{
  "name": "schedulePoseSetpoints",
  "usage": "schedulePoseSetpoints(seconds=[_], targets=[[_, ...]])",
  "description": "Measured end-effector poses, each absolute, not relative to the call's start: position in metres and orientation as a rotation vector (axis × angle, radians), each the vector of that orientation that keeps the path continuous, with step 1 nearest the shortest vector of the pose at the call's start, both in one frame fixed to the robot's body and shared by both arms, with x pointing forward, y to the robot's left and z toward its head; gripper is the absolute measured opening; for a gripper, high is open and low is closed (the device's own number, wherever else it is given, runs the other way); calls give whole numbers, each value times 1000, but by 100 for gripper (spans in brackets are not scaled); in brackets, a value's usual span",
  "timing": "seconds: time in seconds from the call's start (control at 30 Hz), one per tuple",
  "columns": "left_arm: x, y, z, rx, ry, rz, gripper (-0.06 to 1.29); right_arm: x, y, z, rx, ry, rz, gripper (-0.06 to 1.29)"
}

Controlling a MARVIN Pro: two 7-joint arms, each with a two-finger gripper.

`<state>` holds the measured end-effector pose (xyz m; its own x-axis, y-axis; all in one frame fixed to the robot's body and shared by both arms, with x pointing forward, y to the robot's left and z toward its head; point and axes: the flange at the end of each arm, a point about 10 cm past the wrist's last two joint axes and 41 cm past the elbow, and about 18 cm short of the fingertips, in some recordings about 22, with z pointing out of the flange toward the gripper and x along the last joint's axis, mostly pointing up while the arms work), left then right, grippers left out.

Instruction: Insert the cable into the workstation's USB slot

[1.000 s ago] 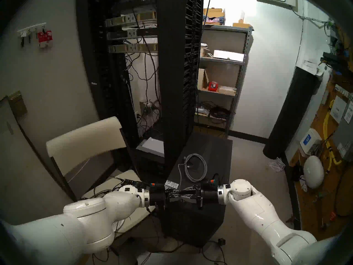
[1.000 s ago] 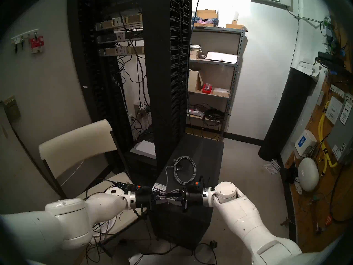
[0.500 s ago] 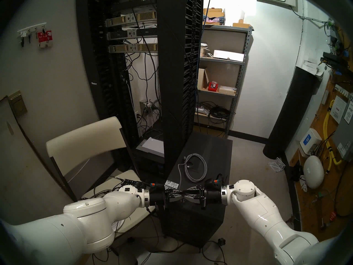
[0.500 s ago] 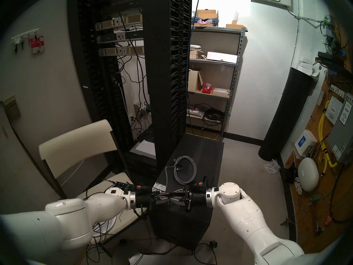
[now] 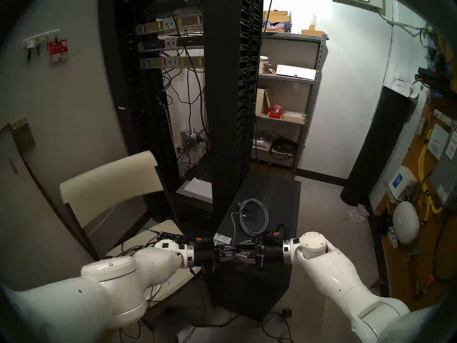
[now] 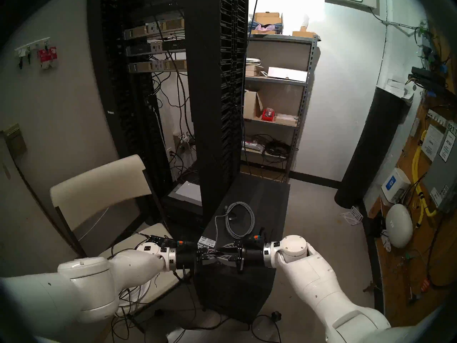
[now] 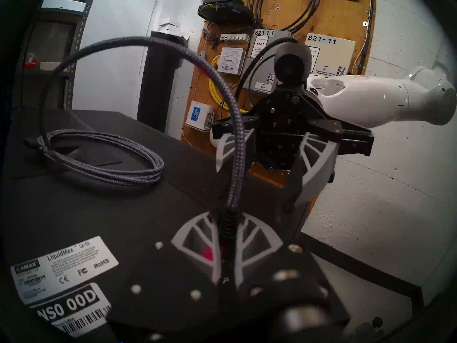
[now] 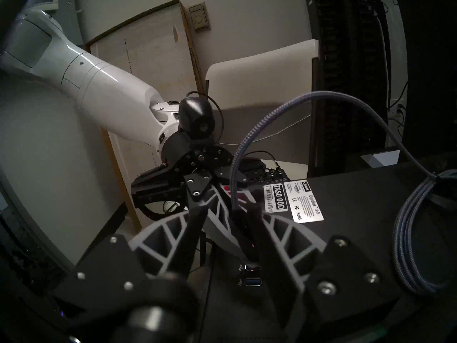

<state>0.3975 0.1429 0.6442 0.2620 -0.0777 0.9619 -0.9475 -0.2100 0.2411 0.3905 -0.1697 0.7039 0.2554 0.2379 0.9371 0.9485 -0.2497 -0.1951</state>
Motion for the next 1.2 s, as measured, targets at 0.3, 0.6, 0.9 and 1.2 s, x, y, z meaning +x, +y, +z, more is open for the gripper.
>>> schedulePoseSetpoints(seconds=[0.3, 0.6, 0.9, 1.2], targets=[[397, 145, 644, 1540, -999, 1102, 6, 392, -167, 700, -1679, -1112, -1036, 45], [396, 145, 644, 1533, -1010, 1094, 6, 392, -166, 694, -1685, -1107, -1022, 46], [394, 141, 644, 1522, -1023, 1081, 6, 395, -163, 696, -1674, -1116, -1032, 46], [392, 140, 643, 1517, -1024, 1072, 6, 397, -162, 695, -1674, -1116, -1039, 45]])
